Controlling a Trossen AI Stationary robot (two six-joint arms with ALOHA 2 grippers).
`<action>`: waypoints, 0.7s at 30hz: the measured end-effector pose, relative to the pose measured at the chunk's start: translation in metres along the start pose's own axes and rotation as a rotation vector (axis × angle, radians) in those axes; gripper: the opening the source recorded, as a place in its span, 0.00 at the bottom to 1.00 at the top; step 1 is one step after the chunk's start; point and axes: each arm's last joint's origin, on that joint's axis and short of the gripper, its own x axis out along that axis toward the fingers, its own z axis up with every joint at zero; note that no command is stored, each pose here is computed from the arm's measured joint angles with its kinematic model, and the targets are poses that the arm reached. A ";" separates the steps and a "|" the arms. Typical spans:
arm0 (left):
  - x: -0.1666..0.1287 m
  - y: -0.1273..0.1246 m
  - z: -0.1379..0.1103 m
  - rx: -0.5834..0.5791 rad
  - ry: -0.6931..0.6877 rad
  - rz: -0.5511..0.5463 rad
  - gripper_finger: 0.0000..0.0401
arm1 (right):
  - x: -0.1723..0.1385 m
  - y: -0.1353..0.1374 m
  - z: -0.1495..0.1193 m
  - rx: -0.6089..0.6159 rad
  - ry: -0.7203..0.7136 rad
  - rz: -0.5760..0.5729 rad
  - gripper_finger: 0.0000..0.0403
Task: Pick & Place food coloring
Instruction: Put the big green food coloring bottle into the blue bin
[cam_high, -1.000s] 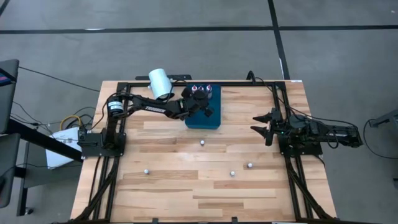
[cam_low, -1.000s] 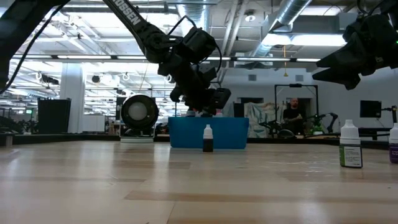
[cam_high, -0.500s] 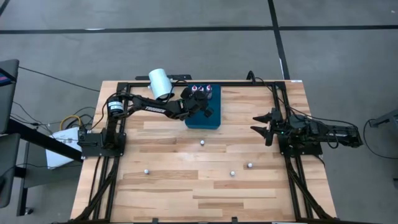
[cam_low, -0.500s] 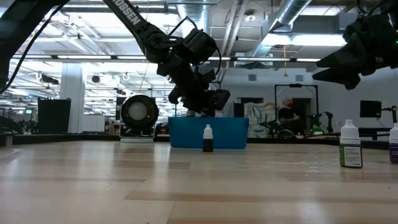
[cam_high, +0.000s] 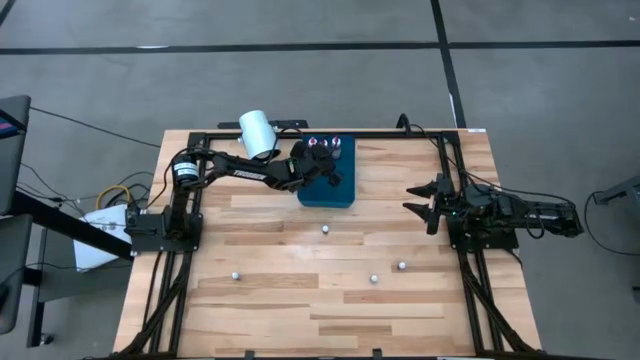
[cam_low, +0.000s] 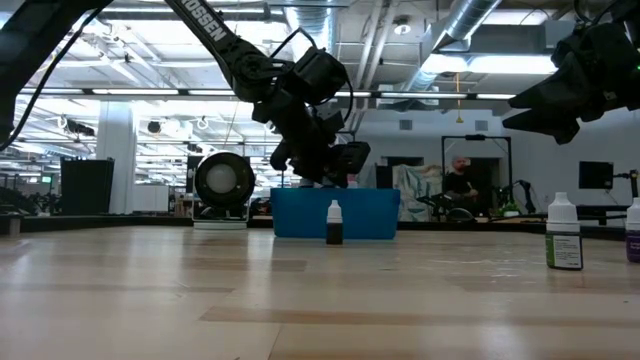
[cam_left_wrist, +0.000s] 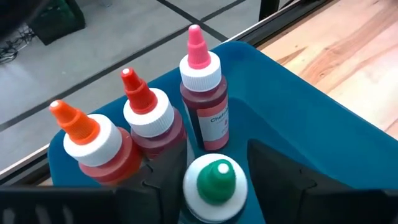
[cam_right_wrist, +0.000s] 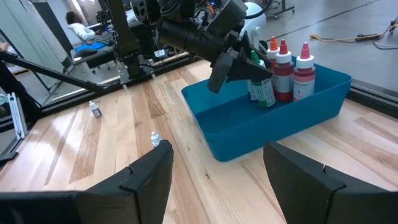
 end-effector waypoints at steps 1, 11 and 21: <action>0.000 0.000 0.000 -0.004 0.000 0.000 0.41 | 0.000 0.000 0.000 0.000 0.000 0.000 0.59; 0.000 0.000 0.000 -0.019 0.001 -0.002 0.56 | 0.000 0.000 0.000 0.000 0.000 0.000 0.59; -0.002 -0.006 0.026 0.015 -0.058 -0.022 0.58 | 0.000 0.000 0.000 0.000 0.000 0.001 0.59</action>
